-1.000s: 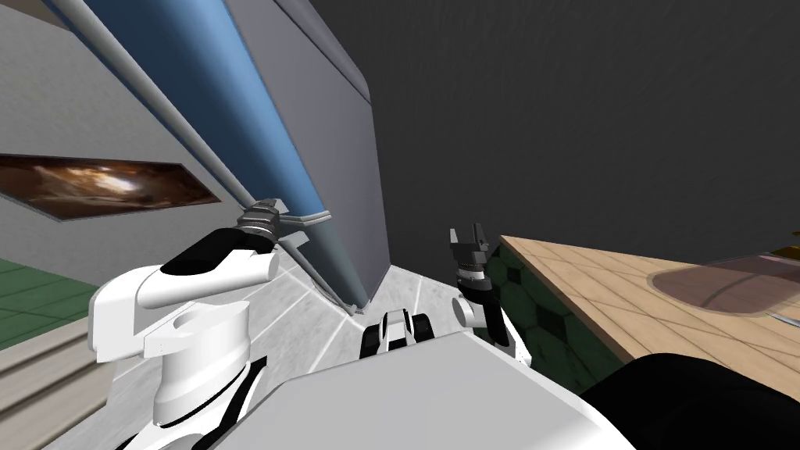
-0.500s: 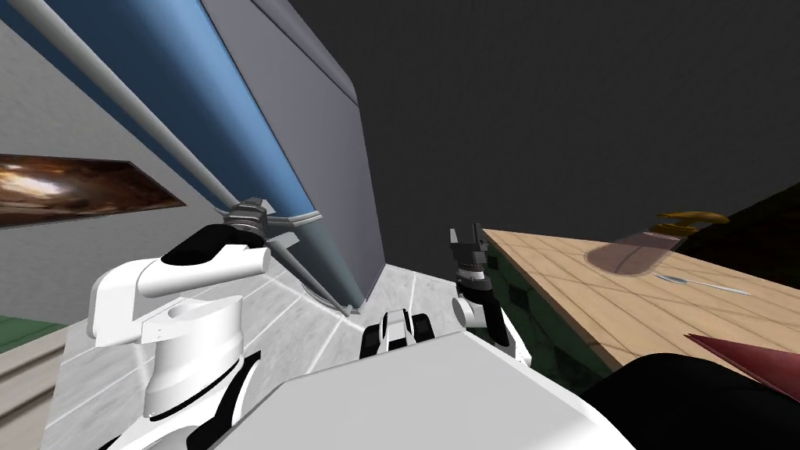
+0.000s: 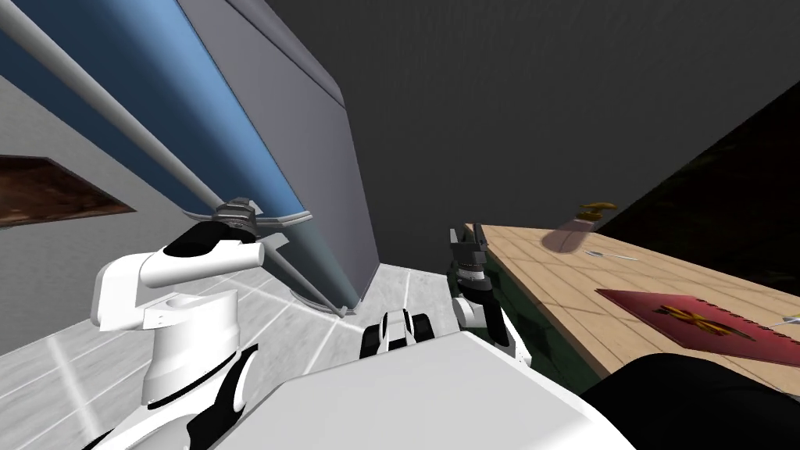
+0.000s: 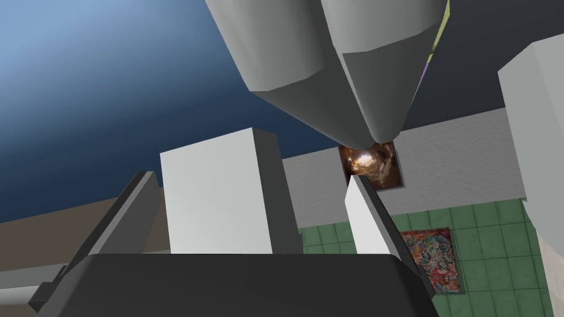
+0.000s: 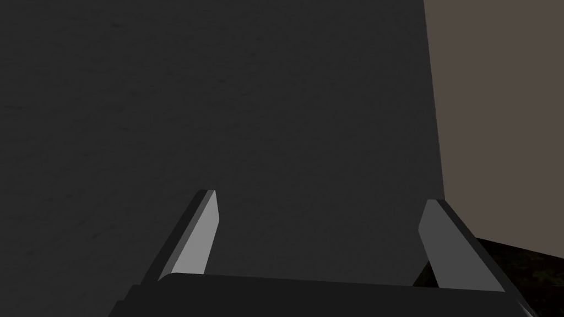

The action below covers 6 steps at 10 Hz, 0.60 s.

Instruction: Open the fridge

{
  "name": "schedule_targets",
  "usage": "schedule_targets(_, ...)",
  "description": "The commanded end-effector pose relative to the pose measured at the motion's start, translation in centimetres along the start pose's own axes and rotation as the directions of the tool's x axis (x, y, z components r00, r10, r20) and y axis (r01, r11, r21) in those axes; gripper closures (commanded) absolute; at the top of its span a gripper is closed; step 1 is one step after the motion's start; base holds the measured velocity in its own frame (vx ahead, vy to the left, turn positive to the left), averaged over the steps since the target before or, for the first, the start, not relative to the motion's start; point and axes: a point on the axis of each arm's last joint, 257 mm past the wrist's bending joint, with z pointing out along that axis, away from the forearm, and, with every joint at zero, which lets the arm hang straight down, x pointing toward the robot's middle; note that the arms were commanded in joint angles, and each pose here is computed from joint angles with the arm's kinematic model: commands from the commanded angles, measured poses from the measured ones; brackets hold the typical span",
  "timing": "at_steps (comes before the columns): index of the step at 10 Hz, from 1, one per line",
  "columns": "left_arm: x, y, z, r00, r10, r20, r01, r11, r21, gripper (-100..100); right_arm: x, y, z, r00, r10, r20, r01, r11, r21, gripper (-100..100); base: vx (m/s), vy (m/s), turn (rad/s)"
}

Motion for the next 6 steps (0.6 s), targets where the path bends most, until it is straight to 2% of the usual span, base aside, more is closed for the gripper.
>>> schedule_targets(1,-1.9,1.3,1.6,0.9992,0.005,0.04,-0.004,0.9997,-0.022,-100,0.0,0.0,0.0,1.0,0.0,0.0,0.0,1.0,0.0,0,-0.096,-0.019,-0.142)
schedule_targets(2,-4.0,0.8,2.4,0.9969,0.002,0.079,-0.002,1.0,-0.005,-100,0.0,0.0,0.0,1.0,0.0,0.0,0.0,1.0,0.0,0,-0.12,-0.025,-0.272)
schedule_targets(3,-3.7,2.1,2.9,0.9972,0.007,0.074,-0.004,0.9994,-0.035,-100,0.0,0.0,0.0,1.0,0.0,0.0,0.0,1.0,0.0,0,-0.098,-0.031,-0.144)
schedule_targets(4,-3.6,2.7,3.1,0.9974,0.008,0.072,-0.005,0.9989,-0.047,-100,0.0,0.0,0.0,1.0,0.0,0.0,0.0,1.0,0.0,0,-0.031,-0.018,0.024)
schedule_targets(5,-5.6,2.4,3.8,0.994,0.005,0.11,-0.002,0.9994,-0.035,-100,0.0,0.0,0.0,1.0,0.0,0.0,0.0,1.0,0.0,0,-0.06,-0.031,-0.282)
schedule_targets(6,-5.4,3.8,4.3,0.9945,0.01,0.104,-0.003,0.9978,-0.066,-100,0.0,0.0,0.0,1.0,0.0,0.0,0.0,1.0,0.0,0,-0.077,-0.02,-0.137)
